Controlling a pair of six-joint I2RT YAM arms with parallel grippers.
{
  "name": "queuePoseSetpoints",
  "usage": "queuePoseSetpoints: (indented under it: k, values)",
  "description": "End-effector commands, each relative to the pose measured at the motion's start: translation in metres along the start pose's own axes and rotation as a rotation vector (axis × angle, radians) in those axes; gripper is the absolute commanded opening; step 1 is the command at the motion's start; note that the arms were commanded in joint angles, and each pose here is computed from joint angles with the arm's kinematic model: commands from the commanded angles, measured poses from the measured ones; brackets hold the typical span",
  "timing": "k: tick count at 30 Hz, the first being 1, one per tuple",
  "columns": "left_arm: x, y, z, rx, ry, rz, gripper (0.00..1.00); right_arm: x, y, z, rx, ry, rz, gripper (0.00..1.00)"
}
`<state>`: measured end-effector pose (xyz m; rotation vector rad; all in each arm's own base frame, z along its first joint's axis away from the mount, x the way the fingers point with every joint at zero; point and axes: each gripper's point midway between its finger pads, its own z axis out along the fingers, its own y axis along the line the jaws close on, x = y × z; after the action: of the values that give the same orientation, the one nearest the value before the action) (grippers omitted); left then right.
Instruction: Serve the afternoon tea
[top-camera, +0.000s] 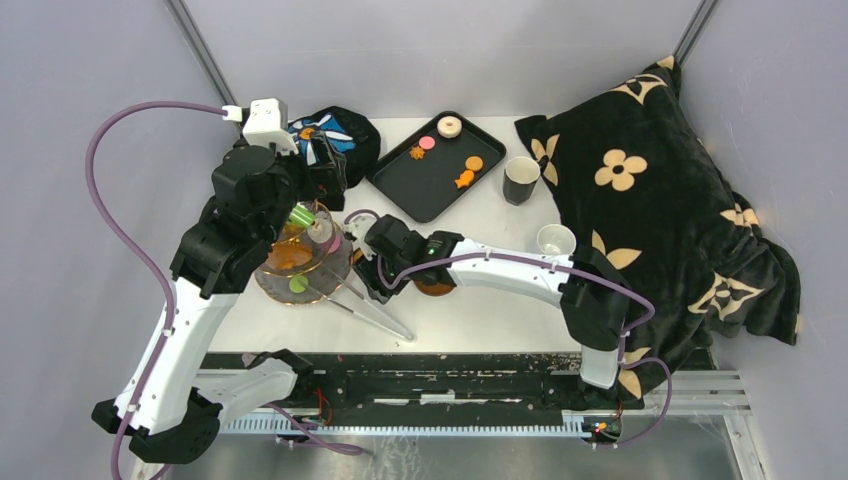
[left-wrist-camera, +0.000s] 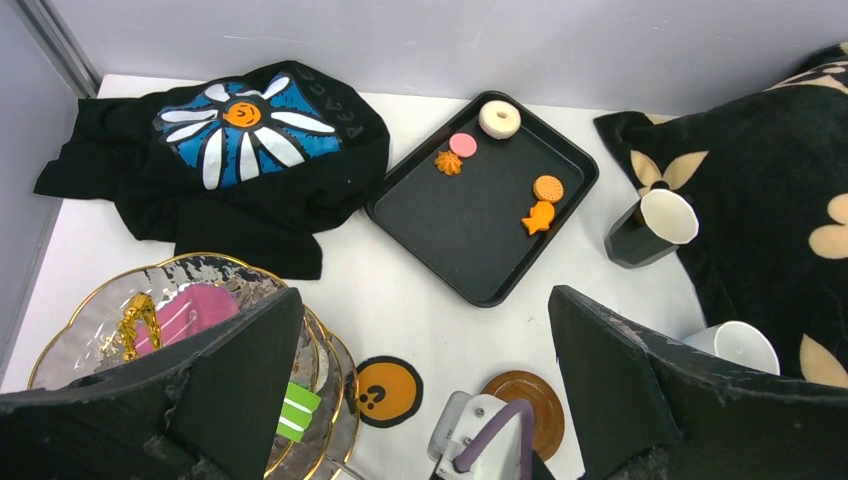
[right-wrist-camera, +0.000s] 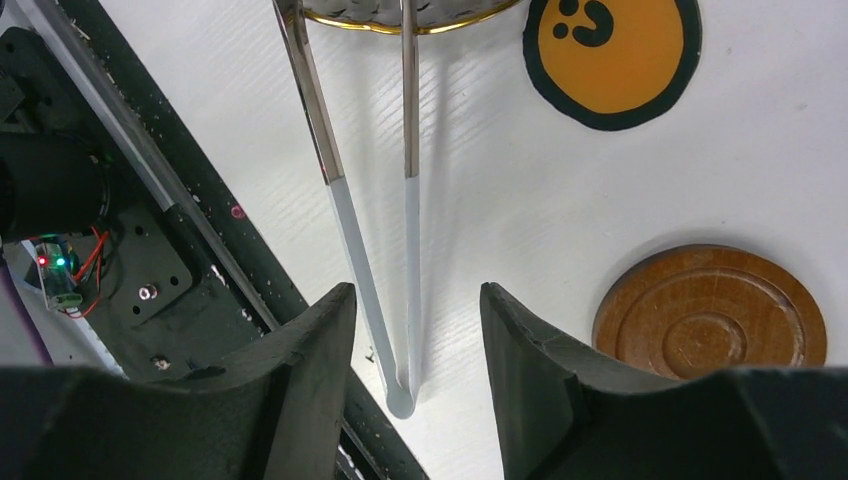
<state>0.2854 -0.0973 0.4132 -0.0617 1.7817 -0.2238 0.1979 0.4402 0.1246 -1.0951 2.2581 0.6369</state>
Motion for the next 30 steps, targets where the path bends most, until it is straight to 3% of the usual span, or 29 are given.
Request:
queuePoseSetpoints:
  k: [1, 17, 30]
  values:
    - [-0.015, -0.007, -0.002, 0.026, -0.048, -0.057, 0.99, -0.008, 0.004, 0.022, -0.018, -0.046, 0.057, 0.55]
    - [-0.014, -0.006, 0.001, 0.013, -0.045, -0.056, 0.99, 0.042, 0.008, 0.074, -0.067, 0.102, 0.066, 0.51]
    - [-0.014, -0.006, -0.001, 0.015, -0.046, -0.060, 0.99, 0.049, 0.002, 0.058, -0.039, 0.113, 0.047, 0.13]
